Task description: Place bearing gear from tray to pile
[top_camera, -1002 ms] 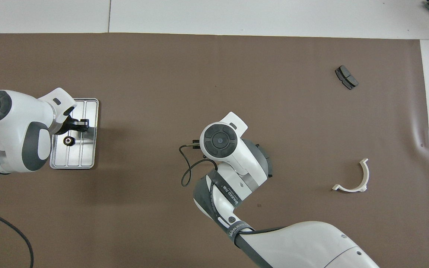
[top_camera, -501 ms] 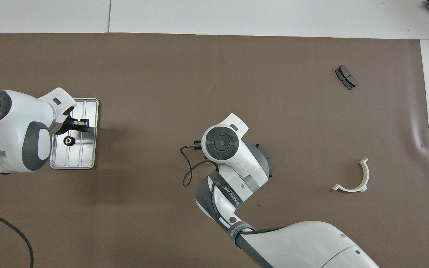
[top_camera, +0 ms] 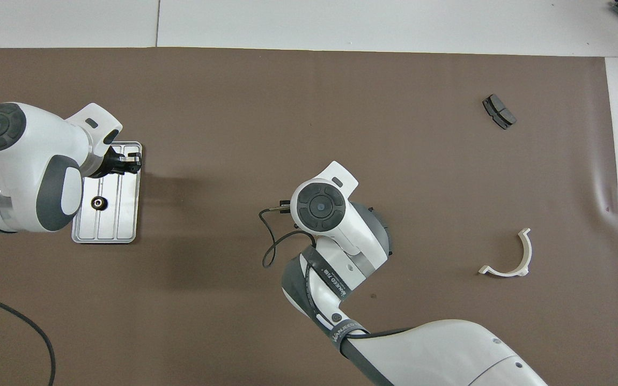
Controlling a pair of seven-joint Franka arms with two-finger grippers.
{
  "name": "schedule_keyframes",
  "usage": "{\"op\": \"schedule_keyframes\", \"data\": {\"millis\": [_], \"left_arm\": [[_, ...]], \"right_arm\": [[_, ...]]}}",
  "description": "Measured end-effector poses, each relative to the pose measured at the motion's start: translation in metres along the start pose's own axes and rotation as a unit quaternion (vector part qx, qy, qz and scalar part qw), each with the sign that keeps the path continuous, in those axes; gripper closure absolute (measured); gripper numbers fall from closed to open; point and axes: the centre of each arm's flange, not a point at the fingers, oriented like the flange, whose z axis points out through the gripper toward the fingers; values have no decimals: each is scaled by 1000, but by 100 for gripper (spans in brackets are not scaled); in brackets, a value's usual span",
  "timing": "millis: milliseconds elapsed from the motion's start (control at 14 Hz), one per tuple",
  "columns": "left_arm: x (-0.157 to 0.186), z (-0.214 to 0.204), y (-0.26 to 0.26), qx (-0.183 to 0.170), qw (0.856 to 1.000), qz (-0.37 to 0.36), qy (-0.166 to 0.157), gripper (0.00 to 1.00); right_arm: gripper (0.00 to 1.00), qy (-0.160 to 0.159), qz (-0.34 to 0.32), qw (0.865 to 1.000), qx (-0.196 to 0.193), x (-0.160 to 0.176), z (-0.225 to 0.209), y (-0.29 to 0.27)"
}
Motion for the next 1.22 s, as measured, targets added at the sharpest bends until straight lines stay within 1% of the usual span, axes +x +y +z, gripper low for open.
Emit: {"op": "schedule_keyframes", "data": {"millis": [286, 430, 644, 716, 859, 1002, 1217], "left_arm": [[-18, 0, 75, -5, 999, -44, -2, 75], [-30, 0, 113, -8, 998, -64, -1, 75], [-49, -3, 166, -19, 996, -86, 10, 75], [-58, -4, 185, -22, 996, -87, 10, 75], [-80, -5, 226, -28, 995, -90, 11, 75], [-102, -5, 263, -37, 995, -91, 15, 75], [-118, -2, 301, -45, 996, -82, 15, 75]], "right_arm": [[65, 2, 8, 1000, -4, 7, -4, 9], [65, 2, 29, 999, -13, 27, -30, 38], [65, 2, 45, 999, -27, 60, -87, 114], [65, 7, 51, 998, -28, 72, -97, 145], [65, 17, 54, 998, -31, 94, -98, 210], [65, 27, 47, 998, -35, 110, -88, 272], [65, 35, 44, 998, -42, 121, -69, 342]]}}
